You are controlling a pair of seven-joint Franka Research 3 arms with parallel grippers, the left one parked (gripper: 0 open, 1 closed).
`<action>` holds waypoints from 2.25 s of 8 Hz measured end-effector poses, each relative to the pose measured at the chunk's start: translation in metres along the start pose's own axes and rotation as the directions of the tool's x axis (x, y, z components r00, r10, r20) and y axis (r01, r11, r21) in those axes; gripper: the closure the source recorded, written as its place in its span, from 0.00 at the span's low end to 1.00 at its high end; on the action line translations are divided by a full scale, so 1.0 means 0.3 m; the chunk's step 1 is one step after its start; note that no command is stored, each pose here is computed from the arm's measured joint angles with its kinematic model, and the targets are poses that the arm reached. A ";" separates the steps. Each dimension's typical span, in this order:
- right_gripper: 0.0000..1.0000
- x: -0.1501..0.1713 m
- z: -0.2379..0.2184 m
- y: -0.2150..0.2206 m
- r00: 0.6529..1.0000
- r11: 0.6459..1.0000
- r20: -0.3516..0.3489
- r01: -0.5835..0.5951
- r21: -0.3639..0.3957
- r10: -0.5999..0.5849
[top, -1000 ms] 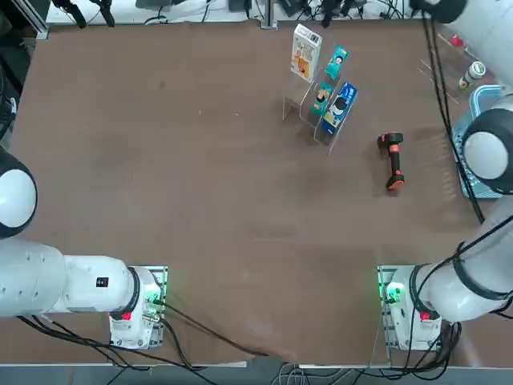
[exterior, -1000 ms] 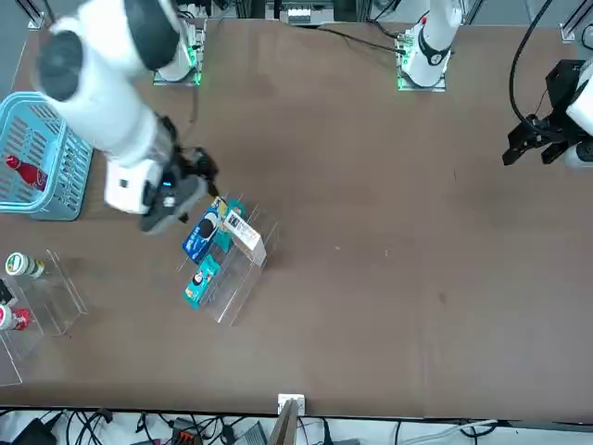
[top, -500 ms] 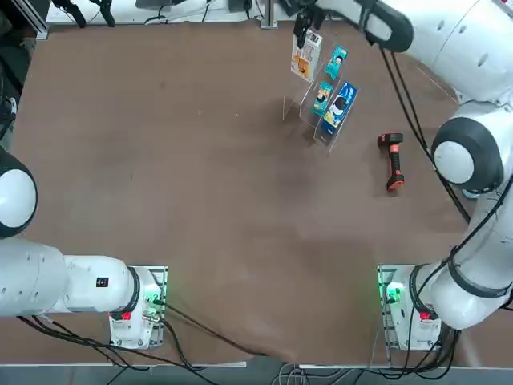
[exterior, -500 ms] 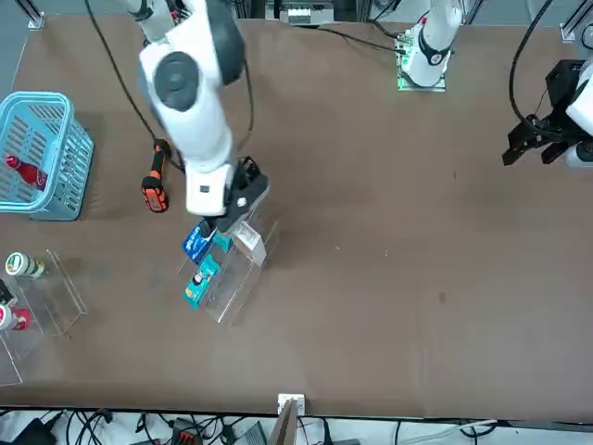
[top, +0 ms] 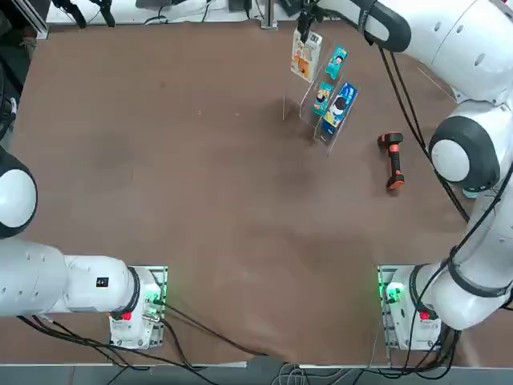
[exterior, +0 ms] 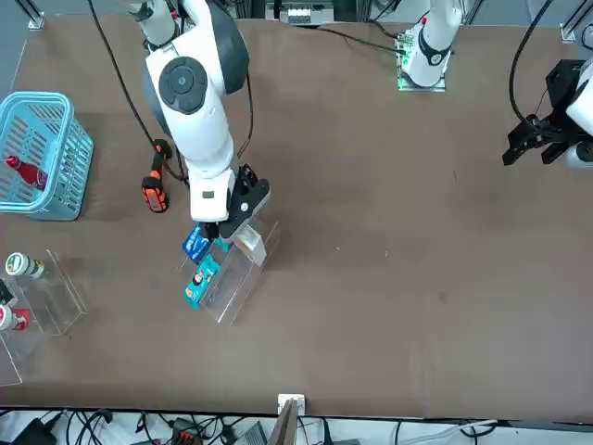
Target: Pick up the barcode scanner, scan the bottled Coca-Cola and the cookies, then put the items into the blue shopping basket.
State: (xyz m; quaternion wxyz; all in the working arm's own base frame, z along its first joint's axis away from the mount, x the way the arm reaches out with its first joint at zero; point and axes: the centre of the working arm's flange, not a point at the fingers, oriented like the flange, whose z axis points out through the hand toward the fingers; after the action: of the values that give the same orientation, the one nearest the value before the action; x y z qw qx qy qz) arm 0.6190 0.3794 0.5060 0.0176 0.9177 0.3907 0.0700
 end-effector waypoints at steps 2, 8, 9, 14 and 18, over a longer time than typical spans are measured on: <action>0.00 0.014 0.036 -0.015 1.000 1.000 -0.003 0.007 0.010 -0.007; 0.21 0.032 0.146 -0.028 0.999 0.998 0.022 0.050 0.025 -0.050; 0.46 0.032 0.144 -0.028 0.999 0.998 0.020 0.049 0.025 -0.050; 0.64 -0.029 0.065 0.081 0.995 1.000 0.095 -0.004 0.028 0.001; 0.63 -0.538 -0.433 0.618 0.953 0.970 0.204 -0.237 0.052 0.222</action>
State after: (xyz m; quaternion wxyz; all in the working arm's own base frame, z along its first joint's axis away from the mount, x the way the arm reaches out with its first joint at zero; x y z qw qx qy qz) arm 0.6225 0.1315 0.6320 0.0130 0.9593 0.2801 -0.0341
